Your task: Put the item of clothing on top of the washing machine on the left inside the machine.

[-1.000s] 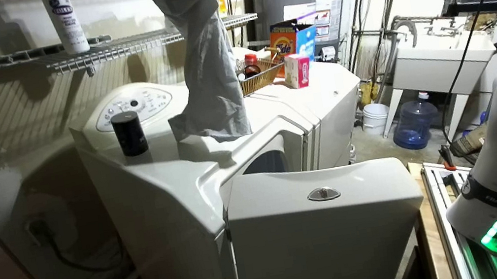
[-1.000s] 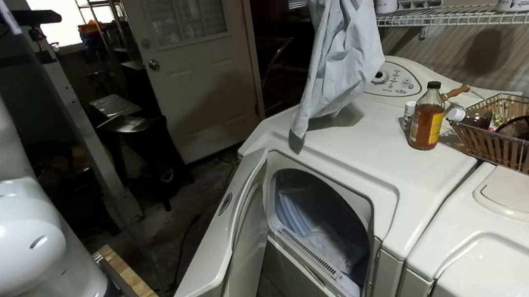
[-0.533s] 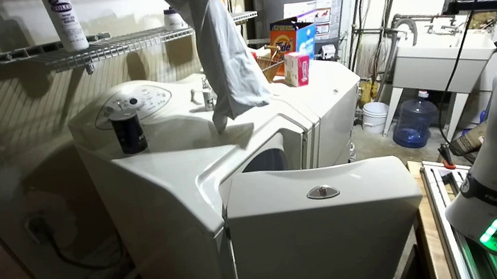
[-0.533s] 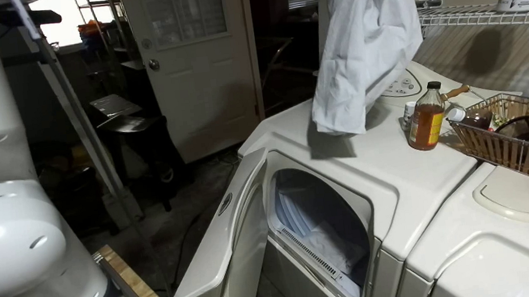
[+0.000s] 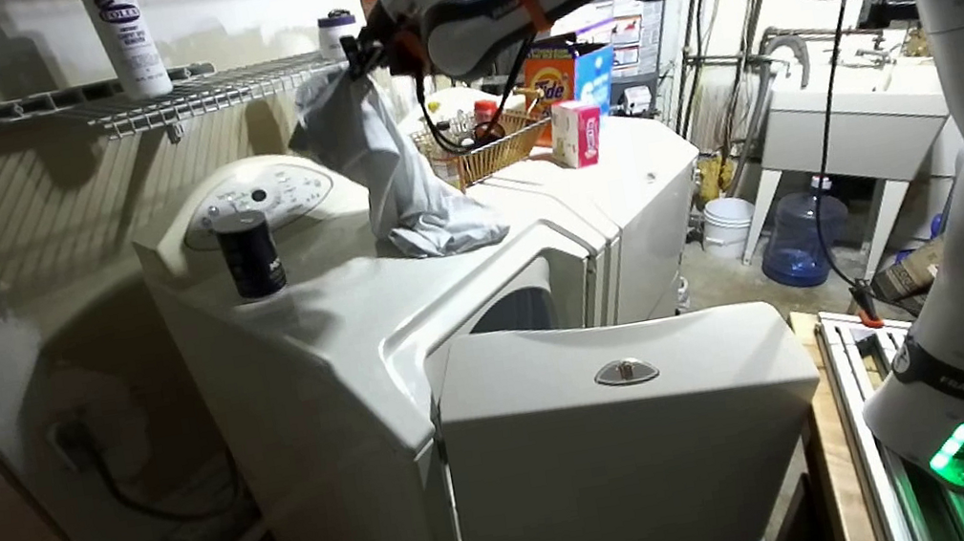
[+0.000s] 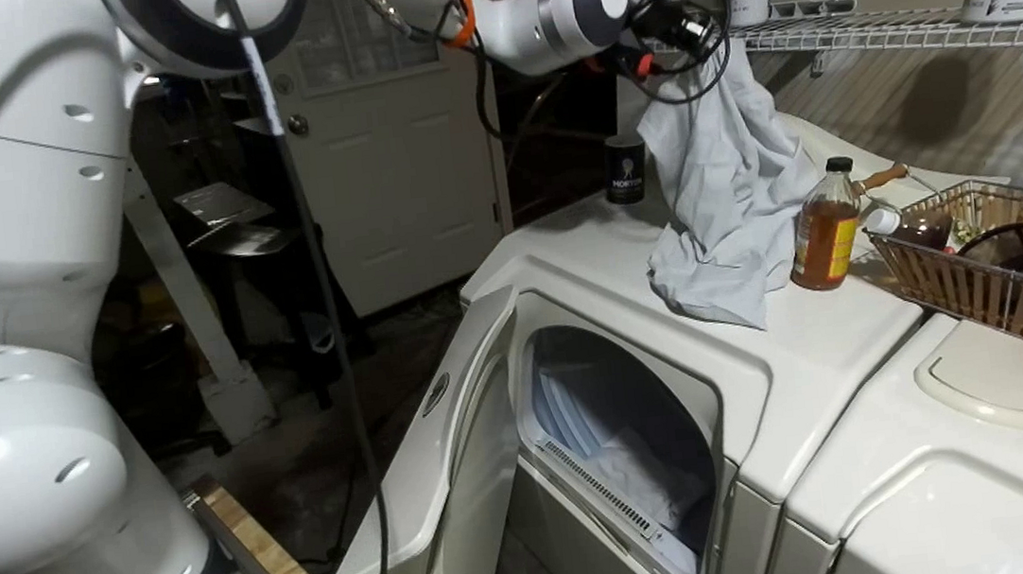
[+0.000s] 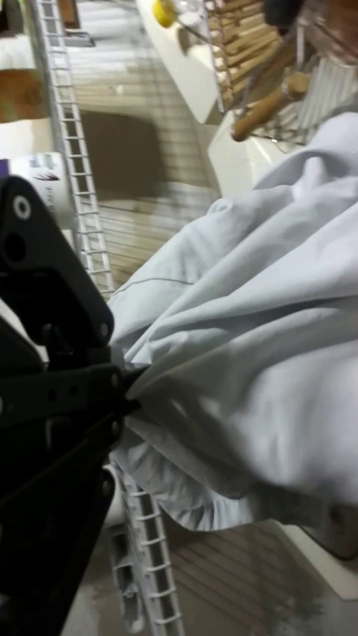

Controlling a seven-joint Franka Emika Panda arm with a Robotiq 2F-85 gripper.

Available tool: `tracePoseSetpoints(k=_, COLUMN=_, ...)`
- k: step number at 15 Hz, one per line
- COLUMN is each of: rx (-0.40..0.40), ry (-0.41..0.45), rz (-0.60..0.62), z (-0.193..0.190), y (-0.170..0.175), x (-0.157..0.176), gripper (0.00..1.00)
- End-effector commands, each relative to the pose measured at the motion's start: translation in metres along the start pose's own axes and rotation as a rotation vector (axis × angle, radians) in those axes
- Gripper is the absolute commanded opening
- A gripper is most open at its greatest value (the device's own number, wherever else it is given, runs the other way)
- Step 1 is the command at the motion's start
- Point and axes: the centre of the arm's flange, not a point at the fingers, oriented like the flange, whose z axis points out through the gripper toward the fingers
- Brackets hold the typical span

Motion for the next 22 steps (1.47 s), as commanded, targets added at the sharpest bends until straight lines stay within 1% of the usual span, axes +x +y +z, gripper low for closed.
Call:
tracePoseSetpoints(k=1, rx=0.023, ry=-0.132, rz=-0.007, z=0.034, y=-0.005, x=-0.036, gripper=0.01)
tracePoseSetpoints(k=3, rx=0.005, ry=-0.227, rz=-0.003, z=0.046, y=-0.004, x=-0.057, gripper=0.01)
tracePoseSetpoints(k=5, rx=-0.052, ry=-0.344, rz=-0.007, z=0.054, y=0.009, x=-0.073, gripper=0.01)
tracePoseSetpoints(k=6, rx=-0.059, ry=-0.408, rz=-0.002, z=0.058, y=0.015, x=-0.08, gripper=0.01)
tracePoseSetpoints(k=7, rx=-0.085, ry=-0.454, rz=-0.002, z=0.061, y=0.022, x=-0.086, gripper=0.01)
tracePoseSetpoints(k=15, rx=-0.275, ry=-0.779, rz=-0.001, z=0.079, y=0.07, x=-0.129, gripper=0.01)
tracePoseSetpoints(k=18, rx=-0.36, ry=-0.813, rz=-0.015, z=0.088, y=0.088, x=-0.14, gripper=0.01)
tracePoseSetpoints(k=20, rx=-0.403, ry=-0.81, rz=-0.031, z=0.1, y=0.102, x=-0.147, gripper=0.01)
tracePoseSetpoints(k=22, rx=-0.427, ry=-0.798, rz=-0.069, z=0.114, y=0.113, x=-0.155, gripper=0.01)
